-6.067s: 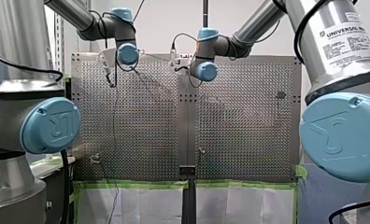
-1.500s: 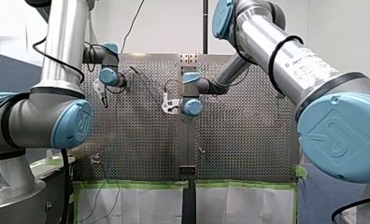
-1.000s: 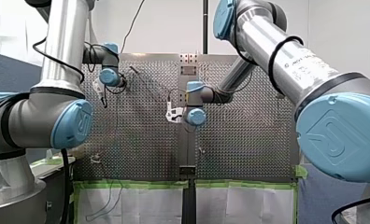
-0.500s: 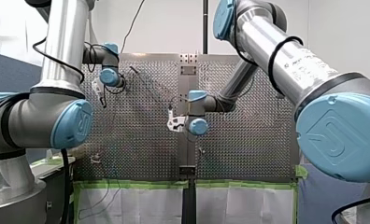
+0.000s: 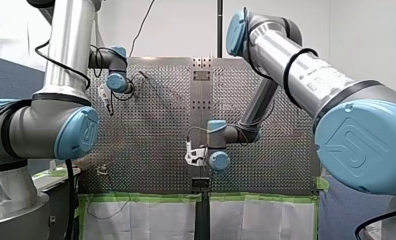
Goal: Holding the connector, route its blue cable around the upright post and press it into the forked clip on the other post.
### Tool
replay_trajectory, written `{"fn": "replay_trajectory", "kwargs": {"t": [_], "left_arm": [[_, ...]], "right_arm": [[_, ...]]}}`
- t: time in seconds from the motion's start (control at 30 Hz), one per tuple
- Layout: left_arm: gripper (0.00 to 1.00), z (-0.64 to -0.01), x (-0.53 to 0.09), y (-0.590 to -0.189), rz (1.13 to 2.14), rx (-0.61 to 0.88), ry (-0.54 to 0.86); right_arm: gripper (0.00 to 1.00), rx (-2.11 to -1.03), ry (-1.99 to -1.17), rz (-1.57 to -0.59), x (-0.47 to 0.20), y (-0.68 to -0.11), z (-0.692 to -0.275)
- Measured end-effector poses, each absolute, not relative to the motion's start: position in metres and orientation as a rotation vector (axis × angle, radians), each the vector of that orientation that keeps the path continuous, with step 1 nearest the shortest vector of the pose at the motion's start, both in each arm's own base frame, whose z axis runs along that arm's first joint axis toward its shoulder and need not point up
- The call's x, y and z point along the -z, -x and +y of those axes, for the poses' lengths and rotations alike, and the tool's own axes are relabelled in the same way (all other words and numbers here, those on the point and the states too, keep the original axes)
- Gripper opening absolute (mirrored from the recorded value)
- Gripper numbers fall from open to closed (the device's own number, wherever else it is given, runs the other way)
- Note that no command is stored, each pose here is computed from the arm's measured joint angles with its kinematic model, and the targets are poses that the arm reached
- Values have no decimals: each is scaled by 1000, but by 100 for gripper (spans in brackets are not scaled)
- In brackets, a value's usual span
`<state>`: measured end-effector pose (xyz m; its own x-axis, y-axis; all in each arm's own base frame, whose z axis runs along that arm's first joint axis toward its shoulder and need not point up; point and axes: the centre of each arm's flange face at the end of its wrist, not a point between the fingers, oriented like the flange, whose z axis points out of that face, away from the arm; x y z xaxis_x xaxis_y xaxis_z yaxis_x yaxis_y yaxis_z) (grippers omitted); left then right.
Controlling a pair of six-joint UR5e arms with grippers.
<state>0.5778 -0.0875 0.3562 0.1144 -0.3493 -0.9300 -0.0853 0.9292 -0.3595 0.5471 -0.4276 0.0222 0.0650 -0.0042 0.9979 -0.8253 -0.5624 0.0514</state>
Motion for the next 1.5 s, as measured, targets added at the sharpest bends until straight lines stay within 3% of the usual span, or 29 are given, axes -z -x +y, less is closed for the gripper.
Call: {"fn": "replay_trajectory", "kwargs": {"t": [0.67, 1.5], "left_arm": [[100, -85, -356, -578, 1452, 197, 366], [100, -85, -355, -578, 1457, 196, 367]], "right_arm": [[0, -1345, -1864, -966, 123, -469, -366], [0, -1183, -1886, -1111, 229, -392, -359]]}}
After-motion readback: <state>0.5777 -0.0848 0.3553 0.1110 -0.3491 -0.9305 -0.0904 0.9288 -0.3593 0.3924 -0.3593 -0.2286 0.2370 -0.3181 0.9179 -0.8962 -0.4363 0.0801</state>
